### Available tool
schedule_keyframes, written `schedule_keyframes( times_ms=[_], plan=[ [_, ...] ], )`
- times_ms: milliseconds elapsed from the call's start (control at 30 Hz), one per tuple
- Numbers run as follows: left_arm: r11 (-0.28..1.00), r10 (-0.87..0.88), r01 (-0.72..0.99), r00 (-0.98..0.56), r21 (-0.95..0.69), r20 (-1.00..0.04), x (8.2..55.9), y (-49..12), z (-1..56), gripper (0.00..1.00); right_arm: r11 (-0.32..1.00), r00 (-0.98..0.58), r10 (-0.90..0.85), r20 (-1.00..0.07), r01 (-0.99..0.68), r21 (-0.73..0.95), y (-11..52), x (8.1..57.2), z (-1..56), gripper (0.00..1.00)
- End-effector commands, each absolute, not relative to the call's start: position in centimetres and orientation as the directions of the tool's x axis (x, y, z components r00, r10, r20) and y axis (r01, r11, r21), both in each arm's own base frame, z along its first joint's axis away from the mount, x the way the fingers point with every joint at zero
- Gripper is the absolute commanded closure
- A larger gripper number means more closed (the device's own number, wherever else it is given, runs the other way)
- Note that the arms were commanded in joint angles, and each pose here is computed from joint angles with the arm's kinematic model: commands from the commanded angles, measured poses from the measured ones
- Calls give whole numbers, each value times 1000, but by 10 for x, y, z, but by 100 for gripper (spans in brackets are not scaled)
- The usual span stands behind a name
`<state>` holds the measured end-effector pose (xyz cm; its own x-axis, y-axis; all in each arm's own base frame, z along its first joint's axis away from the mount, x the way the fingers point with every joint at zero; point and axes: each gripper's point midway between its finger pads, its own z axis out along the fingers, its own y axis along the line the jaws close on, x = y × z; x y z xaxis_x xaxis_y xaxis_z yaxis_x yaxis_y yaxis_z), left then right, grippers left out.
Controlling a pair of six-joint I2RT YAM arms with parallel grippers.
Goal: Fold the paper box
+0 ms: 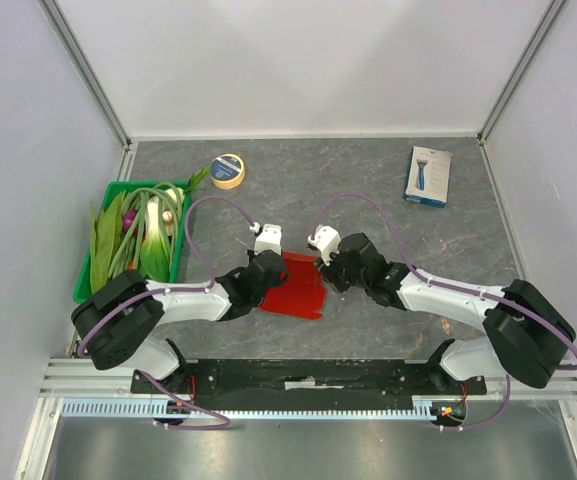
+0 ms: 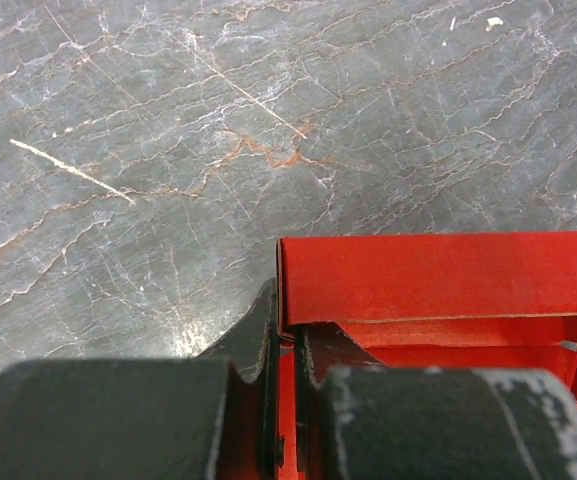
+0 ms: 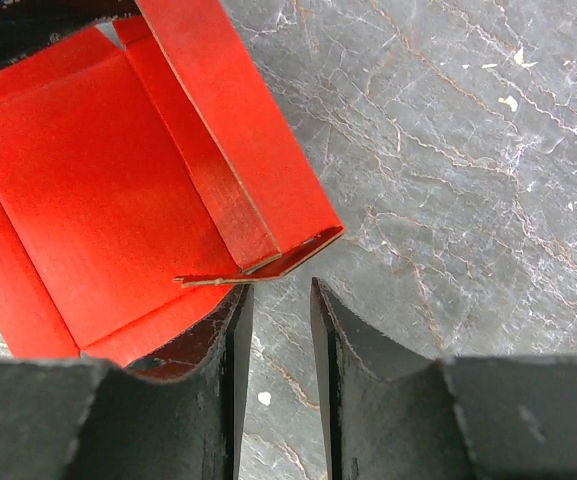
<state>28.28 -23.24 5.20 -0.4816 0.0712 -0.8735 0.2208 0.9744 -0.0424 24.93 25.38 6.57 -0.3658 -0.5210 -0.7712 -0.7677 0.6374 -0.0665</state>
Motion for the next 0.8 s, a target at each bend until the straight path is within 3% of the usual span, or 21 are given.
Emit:
schedule_keyframes(
  times_ms=[0, 400, 767],
  plan=[
    [970, -24, 198, -506, -143, -862, 284, -247, 68, 98, 655, -267, -400, -877, -752, -70, 272, 264, 106, 63],
    [970, -100, 135, -543, -204, -834, 282, -249, 86, 98, 781, -272, -229, -935, -625, -9, 263, 276, 130, 59],
    [971, -107, 126, -532, -203, -840, 282, -244, 94, 98, 761, -222, -197, -955, -649, -6, 271, 272, 134, 54]
  ],
)
